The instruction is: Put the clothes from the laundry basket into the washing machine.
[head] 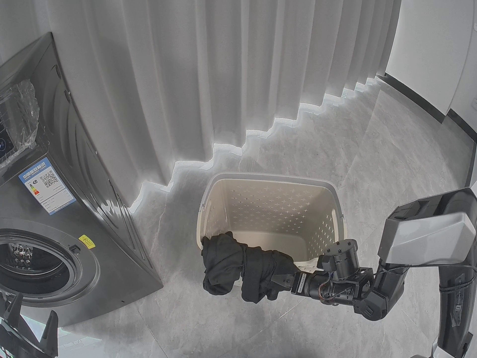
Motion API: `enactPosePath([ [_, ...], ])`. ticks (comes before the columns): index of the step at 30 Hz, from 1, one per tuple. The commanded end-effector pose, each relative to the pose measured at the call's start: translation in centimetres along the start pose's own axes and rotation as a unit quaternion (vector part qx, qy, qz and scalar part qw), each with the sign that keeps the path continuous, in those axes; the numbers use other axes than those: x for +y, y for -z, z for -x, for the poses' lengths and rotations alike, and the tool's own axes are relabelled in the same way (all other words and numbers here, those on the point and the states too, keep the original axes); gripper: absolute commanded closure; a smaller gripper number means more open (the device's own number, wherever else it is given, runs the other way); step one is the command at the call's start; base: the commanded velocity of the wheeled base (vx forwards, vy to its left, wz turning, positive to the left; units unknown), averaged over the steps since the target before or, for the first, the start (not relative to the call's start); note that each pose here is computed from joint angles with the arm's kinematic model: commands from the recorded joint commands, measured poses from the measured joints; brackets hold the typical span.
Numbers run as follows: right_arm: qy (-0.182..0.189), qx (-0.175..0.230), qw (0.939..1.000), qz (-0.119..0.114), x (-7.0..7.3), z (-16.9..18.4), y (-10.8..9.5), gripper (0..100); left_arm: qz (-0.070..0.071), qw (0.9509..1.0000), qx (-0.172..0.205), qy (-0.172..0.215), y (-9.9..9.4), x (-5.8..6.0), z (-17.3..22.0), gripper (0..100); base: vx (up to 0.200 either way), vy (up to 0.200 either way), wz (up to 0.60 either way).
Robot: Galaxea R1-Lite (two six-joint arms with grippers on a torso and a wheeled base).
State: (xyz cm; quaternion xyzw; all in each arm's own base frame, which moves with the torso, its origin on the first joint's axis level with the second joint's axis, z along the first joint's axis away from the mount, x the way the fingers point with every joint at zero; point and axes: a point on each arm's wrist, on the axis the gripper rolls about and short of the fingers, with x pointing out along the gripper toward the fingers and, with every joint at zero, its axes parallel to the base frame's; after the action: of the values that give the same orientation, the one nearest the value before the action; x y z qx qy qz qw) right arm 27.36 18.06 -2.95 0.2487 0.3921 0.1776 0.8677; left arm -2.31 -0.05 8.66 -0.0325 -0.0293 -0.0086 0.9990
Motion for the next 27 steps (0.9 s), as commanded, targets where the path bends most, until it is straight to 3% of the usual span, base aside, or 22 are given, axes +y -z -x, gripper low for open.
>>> enactPosePath([
  [1, 0.007, -0.002, 1.0000, -0.005, -0.6, -0.4, -0.2, 0, 0.000, 1.0000, 0.000, 0.000, 0.4, 0.0, 0.0, 0, 0.000, 0.000, 0.00],
  [27, -0.002, -0.035, 0.9993, -0.014, -1.9, -3.5, -1.4, 0, 0.000, 1.0000, 0.000, 0.000, 0.4, 0.0, 0.0, 0, 0.000, 0.000, 0.00],
])
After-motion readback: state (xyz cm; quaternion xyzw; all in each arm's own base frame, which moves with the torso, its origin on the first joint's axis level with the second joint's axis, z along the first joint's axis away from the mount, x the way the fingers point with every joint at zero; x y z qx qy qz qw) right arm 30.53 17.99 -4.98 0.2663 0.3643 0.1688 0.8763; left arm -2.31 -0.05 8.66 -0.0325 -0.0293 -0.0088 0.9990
